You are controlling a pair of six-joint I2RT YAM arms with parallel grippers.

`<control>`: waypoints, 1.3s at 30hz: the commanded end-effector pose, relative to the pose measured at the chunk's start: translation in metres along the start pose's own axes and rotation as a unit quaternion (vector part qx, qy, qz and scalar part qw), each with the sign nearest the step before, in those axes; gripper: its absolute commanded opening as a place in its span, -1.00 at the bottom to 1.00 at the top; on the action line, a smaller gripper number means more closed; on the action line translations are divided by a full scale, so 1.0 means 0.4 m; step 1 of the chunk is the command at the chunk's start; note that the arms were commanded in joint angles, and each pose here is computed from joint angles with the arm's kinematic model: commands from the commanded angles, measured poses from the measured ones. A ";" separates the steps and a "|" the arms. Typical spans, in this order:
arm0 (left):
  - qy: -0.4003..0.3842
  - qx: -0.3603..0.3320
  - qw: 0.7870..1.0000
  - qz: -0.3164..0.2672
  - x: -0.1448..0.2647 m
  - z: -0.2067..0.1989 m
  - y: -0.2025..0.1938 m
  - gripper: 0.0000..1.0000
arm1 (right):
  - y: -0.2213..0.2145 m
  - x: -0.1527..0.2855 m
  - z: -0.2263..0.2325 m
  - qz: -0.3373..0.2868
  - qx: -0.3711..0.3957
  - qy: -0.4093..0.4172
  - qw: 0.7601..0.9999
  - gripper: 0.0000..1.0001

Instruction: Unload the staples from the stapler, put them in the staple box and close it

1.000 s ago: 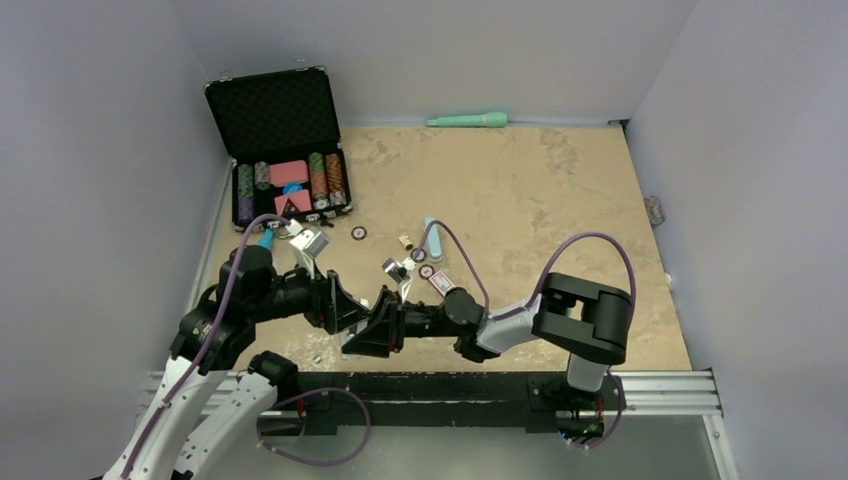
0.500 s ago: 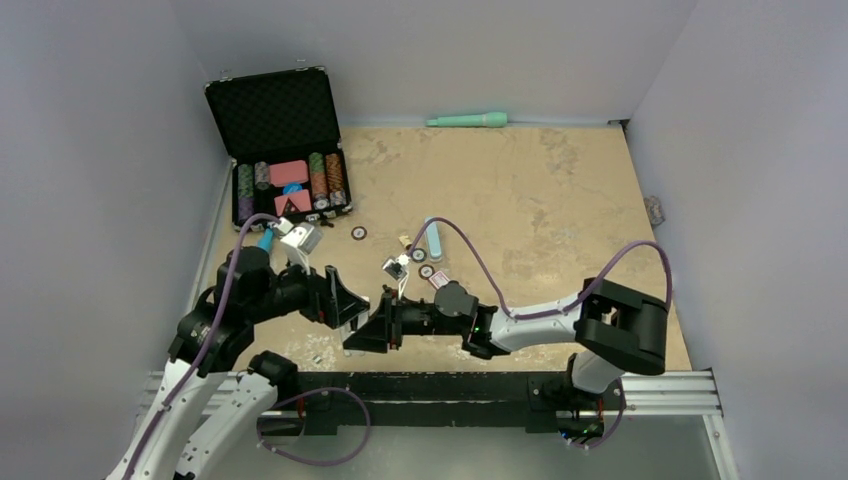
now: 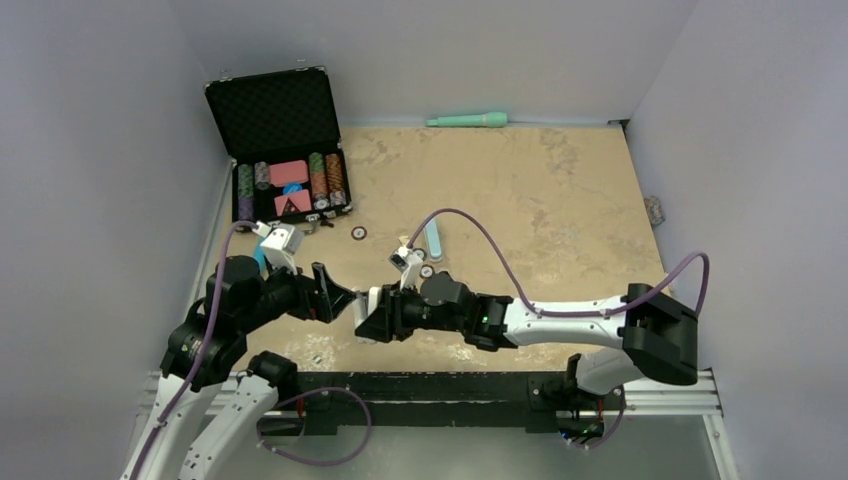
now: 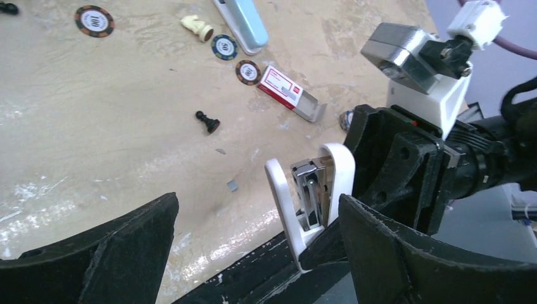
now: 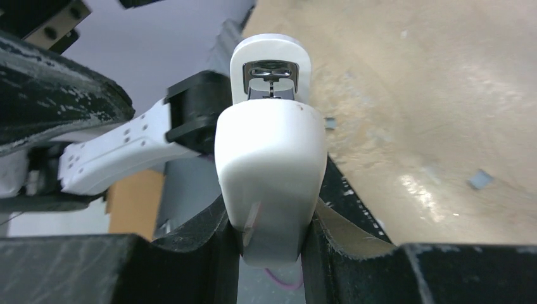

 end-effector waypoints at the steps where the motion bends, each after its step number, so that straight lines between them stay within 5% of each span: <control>1: 0.046 0.010 0.998 -0.035 0.016 0.019 0.034 1.00 | 0.079 0.026 -0.009 -0.039 0.031 -0.100 0.994 -1.00; 12: 0.040 0.008 0.999 -0.032 0.014 0.016 0.032 1.00 | 0.267 0.127 -0.132 -0.074 0.066 -0.252 0.963 -1.00; 24: 0.037 0.007 0.999 -0.031 0.012 0.015 0.032 1.00 | 0.406 0.228 -0.301 -0.090 0.061 -0.437 0.893 -1.00; 39: 0.025 0.002 0.999 -0.032 0.013 0.008 0.030 1.00 | 0.480 0.266 -0.482 -0.060 0.060 -0.514 0.854 -1.00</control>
Point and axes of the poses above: each gripper's point midway between its finger pads, its own x axis back along the fingers, its own z axis along the line the jaws close on, y = z × x, the point moved 4 cm from there along x, back along the fingers, and after that the axes turned 1 degree about x, right-handed, at the moved point
